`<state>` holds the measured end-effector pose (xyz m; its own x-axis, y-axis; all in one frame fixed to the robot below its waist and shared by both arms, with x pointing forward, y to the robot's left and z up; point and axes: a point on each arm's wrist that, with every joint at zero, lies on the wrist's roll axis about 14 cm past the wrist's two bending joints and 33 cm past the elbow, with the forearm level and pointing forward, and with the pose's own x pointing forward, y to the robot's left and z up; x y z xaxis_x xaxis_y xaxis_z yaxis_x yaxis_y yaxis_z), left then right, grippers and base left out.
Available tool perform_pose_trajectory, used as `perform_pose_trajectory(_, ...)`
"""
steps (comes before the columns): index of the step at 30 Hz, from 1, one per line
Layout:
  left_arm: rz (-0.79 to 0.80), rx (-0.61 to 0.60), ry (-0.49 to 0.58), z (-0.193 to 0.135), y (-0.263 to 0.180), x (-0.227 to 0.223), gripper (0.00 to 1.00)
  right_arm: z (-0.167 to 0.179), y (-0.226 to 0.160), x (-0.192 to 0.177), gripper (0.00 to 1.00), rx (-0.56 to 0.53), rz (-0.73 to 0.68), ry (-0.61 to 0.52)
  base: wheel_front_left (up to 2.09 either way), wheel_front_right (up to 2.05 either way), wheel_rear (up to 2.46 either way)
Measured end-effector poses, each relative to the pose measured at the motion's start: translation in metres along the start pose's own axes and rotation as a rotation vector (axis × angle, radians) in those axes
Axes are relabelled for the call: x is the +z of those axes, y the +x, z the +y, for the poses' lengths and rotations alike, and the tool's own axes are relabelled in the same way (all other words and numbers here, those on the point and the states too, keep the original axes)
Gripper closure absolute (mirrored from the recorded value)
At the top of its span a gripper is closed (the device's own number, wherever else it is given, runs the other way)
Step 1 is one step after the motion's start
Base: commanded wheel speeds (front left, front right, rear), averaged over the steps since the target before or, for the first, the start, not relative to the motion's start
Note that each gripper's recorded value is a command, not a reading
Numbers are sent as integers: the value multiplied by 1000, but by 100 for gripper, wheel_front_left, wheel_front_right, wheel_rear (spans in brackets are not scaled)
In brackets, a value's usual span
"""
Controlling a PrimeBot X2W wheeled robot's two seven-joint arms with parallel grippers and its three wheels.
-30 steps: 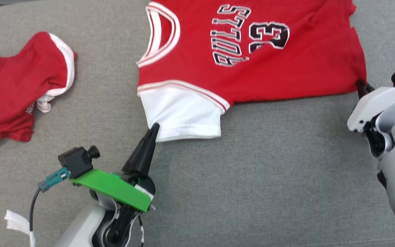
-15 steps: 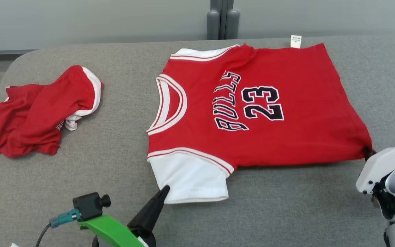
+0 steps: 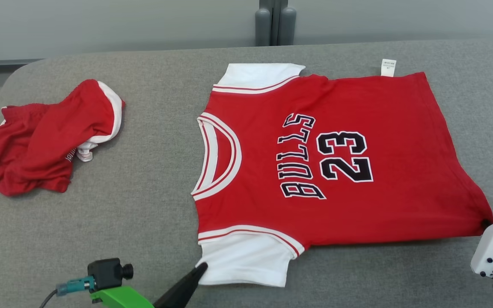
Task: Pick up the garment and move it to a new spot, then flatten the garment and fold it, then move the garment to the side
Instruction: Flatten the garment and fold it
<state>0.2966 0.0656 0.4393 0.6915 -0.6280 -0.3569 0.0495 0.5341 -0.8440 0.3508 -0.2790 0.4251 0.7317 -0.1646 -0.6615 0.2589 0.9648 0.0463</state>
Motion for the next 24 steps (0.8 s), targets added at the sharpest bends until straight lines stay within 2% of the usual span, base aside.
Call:
perform_pose_trajectory(9, -153, -124, 120, -39, 34, 44, 100, 16, 15, -2, 100, 53, -5, 37, 0, 0, 0)
perform_pose_trajectory(16, -209, -169, 185, -58, 68, 69, 100, 28, 24, 31, 100, 108, -114, 120, 0, 0, 0)
perform_pose_trajectory(24, -271, -166, 209, -59, 96, 94, 100, 41, 36, 58, 100, 160, -202, 181, 0, 0, 0)
